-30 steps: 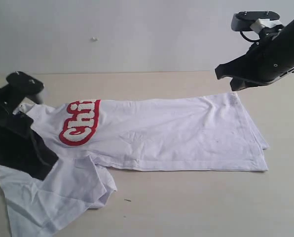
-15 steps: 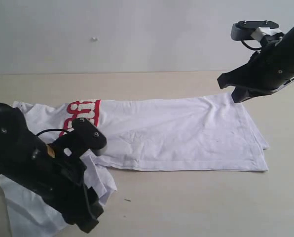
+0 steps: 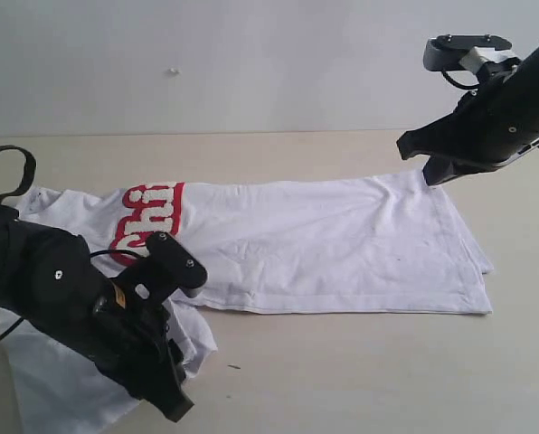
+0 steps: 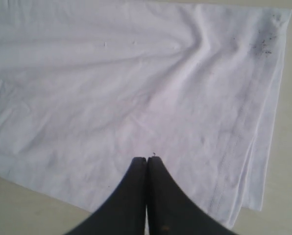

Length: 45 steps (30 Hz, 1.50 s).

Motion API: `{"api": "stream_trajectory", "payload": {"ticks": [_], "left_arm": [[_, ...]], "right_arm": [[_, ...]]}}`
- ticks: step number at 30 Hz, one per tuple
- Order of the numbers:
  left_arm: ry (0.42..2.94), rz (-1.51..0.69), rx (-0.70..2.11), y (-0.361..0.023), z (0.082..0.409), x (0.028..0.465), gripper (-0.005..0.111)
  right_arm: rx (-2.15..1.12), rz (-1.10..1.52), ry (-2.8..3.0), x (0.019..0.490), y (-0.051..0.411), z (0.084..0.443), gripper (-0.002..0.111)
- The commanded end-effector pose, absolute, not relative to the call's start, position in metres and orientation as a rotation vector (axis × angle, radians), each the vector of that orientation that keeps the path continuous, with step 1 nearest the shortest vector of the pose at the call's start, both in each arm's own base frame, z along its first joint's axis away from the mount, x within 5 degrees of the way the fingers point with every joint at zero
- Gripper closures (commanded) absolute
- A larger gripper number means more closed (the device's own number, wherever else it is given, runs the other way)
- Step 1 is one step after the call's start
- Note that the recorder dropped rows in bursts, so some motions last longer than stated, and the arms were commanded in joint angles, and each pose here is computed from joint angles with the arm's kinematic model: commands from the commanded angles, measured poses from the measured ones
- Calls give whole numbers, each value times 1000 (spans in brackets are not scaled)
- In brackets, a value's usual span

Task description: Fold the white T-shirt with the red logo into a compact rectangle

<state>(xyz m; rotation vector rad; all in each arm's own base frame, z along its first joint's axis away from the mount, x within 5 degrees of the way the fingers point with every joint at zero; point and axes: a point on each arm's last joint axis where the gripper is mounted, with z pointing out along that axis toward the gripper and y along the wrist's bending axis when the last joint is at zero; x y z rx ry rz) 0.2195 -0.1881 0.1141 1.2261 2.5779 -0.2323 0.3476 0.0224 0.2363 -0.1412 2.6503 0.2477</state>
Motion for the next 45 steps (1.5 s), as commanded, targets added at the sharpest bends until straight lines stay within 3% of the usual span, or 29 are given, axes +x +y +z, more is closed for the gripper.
{"api": "stream_trajectory", "payload": {"ticks": [1,4,9,13,15,19,22,27,34,36,38,40,45], "left_arm": [[2580,-225,1240,-190,111,220,87],[2571,-215,1262,-189,112,219,107],[2547,-157,1452,-190,134,222,107],[2449,-4,1590,-199,185,246,107],[2284,173,1647,-203,214,267,107],[1882,510,1770,-202,234,297,107],[1692,492,1825,-213,224,310,107],[1606,476,1823,-211,204,331,91],[1733,363,1620,-194,182,357,53],[1762,334,1557,-190,181,360,51],[1839,309,1473,-186,183,361,54],[2004,302,1355,-179,183,358,64],[2310,270,1242,-168,173,345,102]], "right_arm": [[-145,247,2632,347,22,239,108],[-145,247,2632,347,22,239,108],[-145,247,2632,347,22,239,108],[-143,248,2630,347,22,239,108],[-141,250,2630,347,22,239,108],[-133,255,2622,348,22,239,108],[-125,264,2619,348,23,239,108],[-124,268,2622,348,23,239,108],[-116,265,2605,349,23,240,108],[-114,262,2599,350,23,240,108],[-114,262,2599,350,23,240,108],[-114,262,2599,350,23,240,108],[-115,264,2603,350,23,240,108]]}}
